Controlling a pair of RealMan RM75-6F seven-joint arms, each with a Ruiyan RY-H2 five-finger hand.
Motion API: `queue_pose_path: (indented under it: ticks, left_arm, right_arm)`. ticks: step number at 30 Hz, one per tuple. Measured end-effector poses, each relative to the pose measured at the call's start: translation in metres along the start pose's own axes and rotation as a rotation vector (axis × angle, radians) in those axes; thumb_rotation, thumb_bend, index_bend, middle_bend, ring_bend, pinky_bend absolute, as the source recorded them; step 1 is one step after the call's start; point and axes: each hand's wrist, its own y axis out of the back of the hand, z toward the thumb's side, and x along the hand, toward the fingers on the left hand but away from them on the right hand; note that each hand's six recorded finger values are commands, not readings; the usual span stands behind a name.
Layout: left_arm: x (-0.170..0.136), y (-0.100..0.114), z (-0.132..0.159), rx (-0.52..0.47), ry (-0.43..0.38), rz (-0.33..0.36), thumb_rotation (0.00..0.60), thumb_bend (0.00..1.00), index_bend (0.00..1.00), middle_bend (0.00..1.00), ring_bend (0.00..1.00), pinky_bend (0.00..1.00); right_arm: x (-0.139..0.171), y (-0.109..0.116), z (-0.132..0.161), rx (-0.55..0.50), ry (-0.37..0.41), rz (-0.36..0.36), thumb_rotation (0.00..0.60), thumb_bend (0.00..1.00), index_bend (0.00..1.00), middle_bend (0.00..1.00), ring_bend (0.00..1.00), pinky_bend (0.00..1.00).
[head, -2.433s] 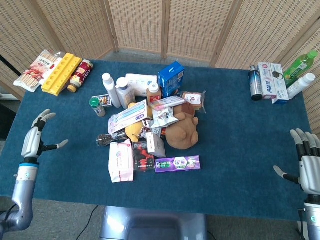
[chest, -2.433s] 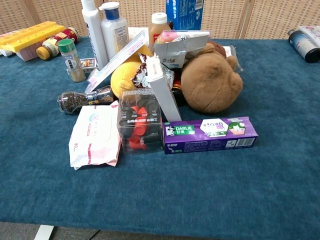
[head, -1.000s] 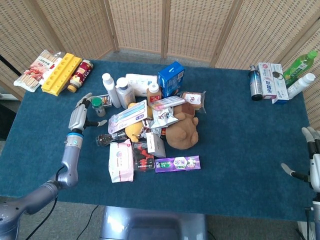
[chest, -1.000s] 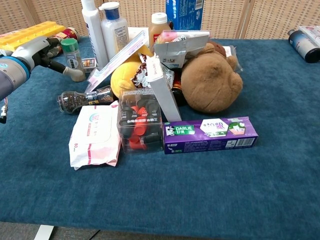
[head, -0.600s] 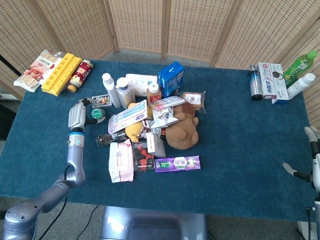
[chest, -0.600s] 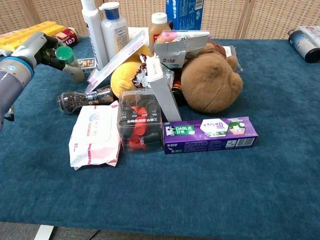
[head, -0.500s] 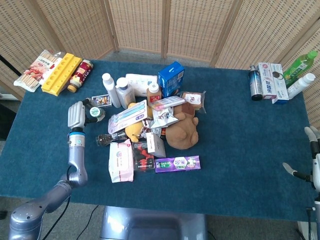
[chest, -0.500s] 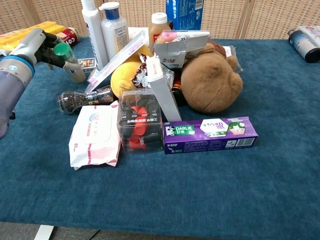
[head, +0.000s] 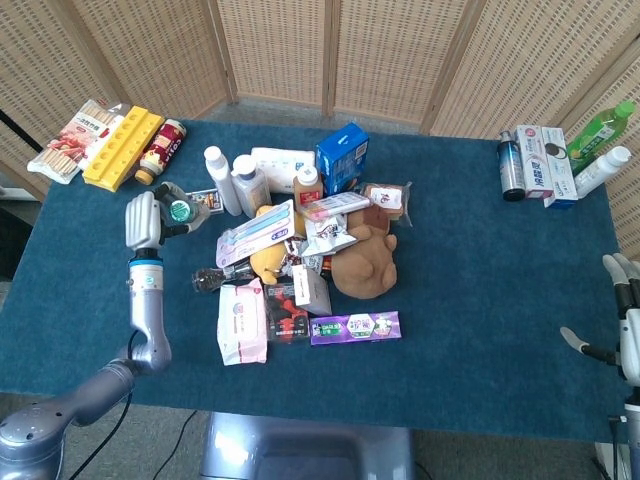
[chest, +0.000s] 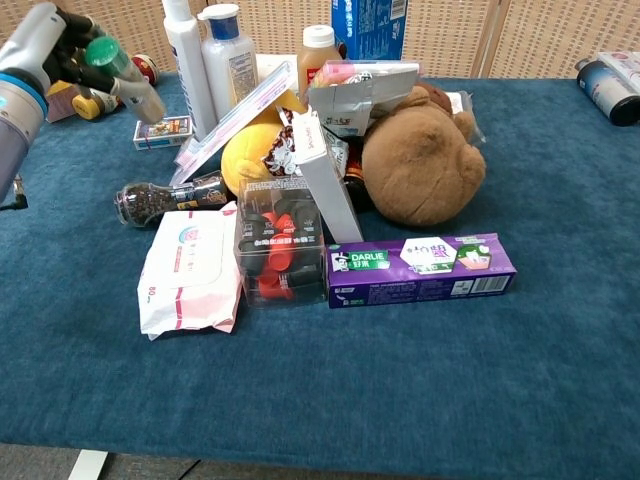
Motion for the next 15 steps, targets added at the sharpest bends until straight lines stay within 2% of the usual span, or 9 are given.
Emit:
queue_pose_path:
  ticks: [8,15]
  left_arm:
    - [-0.015,0.031,0.028,-0.046,-0.027,-0.014,0.600,0.04,0.84,0.73,0.58,0.64]
    - [-0.026,0.077,0.043,-0.001,-0.024,-0.008,0.600,0.04,0.84,0.73,0.58,0.64]
  right_arm:
    - [0.003,-0.002,0.007,-0.001,0.019,0.005,0.600,0.00,0.00,0.00,0.00,0.00]
    - [0.003,-0.002,0.008,0.000,0.025,0.006,0.600,0.00,0.00,0.00,0.00,0.00]
